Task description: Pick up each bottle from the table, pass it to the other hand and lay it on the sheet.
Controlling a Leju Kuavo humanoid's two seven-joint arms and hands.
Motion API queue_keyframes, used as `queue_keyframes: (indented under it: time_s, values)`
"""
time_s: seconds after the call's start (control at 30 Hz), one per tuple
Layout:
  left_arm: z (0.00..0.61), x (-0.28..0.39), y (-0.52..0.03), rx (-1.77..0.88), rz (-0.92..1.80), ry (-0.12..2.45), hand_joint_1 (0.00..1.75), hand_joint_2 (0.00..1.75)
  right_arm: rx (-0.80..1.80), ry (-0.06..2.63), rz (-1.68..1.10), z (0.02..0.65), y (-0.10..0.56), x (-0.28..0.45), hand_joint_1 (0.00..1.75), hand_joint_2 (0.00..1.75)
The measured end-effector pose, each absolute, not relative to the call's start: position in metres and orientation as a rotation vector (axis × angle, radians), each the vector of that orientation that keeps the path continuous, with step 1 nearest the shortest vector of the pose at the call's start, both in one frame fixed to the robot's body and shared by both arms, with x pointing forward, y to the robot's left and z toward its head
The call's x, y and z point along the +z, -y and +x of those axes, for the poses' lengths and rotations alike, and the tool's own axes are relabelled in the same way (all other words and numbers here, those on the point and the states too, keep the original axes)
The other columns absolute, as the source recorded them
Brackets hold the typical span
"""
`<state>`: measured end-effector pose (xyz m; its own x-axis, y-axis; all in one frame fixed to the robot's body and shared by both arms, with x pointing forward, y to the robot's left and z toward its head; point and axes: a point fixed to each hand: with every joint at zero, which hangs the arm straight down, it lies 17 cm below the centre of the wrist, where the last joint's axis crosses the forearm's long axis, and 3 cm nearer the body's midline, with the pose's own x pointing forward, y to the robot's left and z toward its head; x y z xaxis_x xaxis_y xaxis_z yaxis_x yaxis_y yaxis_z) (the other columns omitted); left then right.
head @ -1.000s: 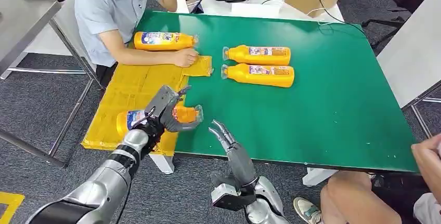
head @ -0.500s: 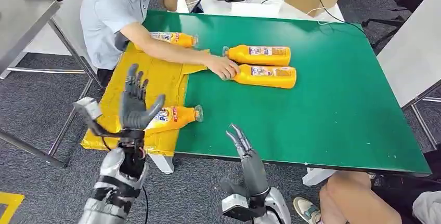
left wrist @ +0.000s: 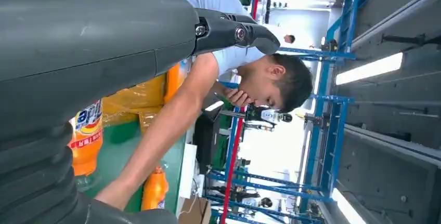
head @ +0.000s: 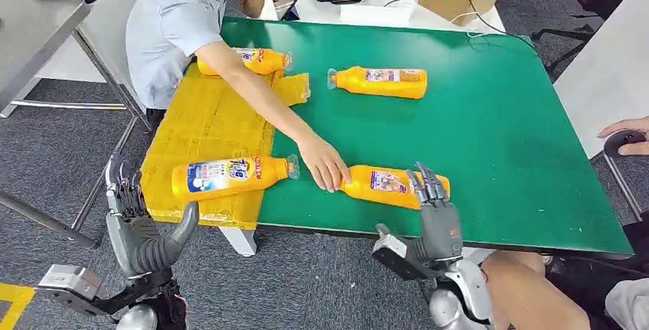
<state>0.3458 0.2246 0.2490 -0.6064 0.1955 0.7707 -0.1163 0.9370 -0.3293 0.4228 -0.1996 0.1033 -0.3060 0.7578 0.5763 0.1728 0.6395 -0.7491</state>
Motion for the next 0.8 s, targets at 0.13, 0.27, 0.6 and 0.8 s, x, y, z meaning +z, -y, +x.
queue_keyframes:
  time_s: [0.13, 0.27, 0.6, 0.8]
  values:
    - [0.344, 0.254, -0.22, 0.431, -0.086, 2.185, 0.0, 1.75, 0.734, 1.729, -0.79, 0.441, 0.222, 0.09, 0.0, 1.75]
    - [0.345, 0.259, -0.211, 0.421, -0.122, 2.182, 0.0, 1.75, 0.774, 1.613, -0.826, 0.458, 0.242, 0.066, 0.0, 1.75]
    - [0.352, 0.262, -0.201, 0.422, -0.181, 2.159, 0.0, 1.75, 0.812, 1.408, -0.791, 0.48, 0.275, 0.012, 0.0, 1.75]
    - [0.354, 0.264, -0.198, 0.417, -0.189, 2.161, 0.0, 1.75, 0.82, 1.382, -0.784, 0.489, 0.279, 0.007, 0.0, 1.75]
